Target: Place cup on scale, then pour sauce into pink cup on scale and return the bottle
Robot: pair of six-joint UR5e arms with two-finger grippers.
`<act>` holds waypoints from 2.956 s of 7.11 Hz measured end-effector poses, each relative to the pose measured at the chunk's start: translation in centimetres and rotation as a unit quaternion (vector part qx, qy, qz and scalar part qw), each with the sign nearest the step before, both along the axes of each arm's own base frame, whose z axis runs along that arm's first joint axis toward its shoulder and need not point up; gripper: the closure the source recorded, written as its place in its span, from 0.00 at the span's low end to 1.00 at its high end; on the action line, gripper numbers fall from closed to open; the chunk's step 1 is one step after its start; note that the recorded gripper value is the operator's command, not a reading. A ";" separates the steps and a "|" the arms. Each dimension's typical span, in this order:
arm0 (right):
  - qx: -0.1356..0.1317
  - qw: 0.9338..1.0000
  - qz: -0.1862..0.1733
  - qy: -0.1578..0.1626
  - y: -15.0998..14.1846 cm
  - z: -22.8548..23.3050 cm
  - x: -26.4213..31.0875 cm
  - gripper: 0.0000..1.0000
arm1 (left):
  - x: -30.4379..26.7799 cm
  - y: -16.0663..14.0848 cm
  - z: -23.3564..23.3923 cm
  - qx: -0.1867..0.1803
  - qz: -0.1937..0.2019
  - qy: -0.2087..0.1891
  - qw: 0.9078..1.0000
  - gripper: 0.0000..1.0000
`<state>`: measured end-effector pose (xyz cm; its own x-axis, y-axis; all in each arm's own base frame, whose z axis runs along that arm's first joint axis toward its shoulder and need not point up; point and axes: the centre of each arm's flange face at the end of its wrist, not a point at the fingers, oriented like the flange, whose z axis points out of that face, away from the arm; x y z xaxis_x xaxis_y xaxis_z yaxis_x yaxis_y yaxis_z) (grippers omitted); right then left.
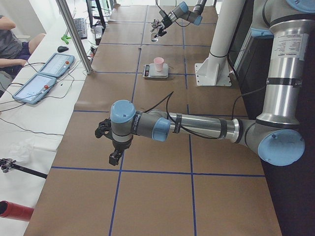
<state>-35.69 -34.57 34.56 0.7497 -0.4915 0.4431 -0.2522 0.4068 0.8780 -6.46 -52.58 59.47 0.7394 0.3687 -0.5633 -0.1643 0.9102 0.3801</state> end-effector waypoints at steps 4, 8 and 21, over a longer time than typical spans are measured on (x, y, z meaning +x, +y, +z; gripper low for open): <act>0.011 0.997 -0.050 -0.052 -0.3 6.0 1.5 1.00 | 0.0 0.0 -0.5 0.005 0.000 -0.001 1.000 0.00; 0.007 0.996 -0.063 -0.054 -0.8 8.8 2.3 1.00 | 0.0 0.0 -1.3 0.011 -0.001 0.000 1.000 0.00; 0.021 0.996 -0.043 -0.077 -2.5 17.5 3.2 1.00 | 0.0 -0.1 -1.9 0.017 -0.001 0.000 1.000 0.00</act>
